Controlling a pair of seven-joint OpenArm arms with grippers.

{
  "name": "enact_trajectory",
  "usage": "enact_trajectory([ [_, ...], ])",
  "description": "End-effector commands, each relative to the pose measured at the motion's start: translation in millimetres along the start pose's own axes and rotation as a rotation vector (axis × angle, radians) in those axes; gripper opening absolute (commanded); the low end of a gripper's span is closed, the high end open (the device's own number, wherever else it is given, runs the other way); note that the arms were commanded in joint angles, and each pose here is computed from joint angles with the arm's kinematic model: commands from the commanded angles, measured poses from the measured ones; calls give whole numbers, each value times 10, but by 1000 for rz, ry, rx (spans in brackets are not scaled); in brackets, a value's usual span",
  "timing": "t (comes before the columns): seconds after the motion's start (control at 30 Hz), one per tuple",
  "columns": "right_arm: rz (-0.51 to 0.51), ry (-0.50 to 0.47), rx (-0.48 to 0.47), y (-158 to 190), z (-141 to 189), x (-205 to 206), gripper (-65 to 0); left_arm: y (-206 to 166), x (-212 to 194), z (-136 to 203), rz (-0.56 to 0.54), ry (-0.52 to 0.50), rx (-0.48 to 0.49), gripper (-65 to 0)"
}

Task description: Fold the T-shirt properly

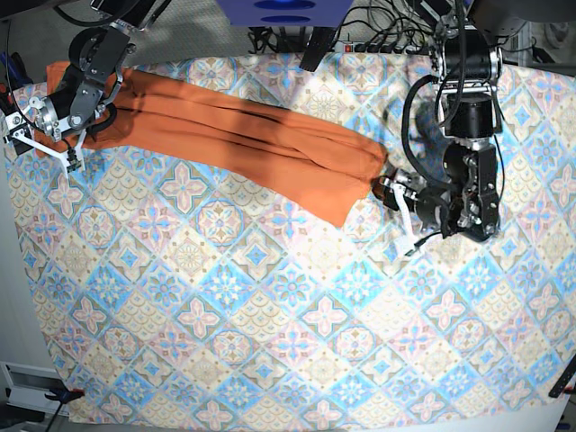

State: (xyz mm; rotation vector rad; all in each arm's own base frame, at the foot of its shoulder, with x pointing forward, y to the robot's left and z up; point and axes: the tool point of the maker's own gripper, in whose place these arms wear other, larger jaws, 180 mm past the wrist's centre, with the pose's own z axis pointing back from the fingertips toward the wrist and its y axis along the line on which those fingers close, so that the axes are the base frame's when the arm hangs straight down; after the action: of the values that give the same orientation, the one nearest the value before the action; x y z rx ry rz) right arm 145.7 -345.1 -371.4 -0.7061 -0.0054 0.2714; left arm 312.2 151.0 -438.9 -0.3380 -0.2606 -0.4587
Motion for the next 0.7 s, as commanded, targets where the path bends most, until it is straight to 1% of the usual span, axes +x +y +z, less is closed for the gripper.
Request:
enact_trajectory([
  [0.0, -11, 2, -41, -129, 40, 2, -135, -40, 347, 150, -41, -104, 6, -283],
  [0.07, -12, 0, -42, -132, 41, 7, -135, -49, 423, 220, -62, -130, 22, -283],
  [0.17, -11, 2, -39, -120, 37, 2, -135, -105, 443, 198, -64, -136, 10, -283],
  [0.33, -11, 1, -39, -120, 37, 5, -135, -233, 175, 25, -43, -87, -26, -283],
  [0.53, -10, 0, -39, -118, 39, 9, -135, -361, 39, -88, -28, -65, -59, -282],
  [0.67, -9, -1, -38, -116, 40, 13, -135, -542, 43, -155, -23, -80, -118, -282],
])
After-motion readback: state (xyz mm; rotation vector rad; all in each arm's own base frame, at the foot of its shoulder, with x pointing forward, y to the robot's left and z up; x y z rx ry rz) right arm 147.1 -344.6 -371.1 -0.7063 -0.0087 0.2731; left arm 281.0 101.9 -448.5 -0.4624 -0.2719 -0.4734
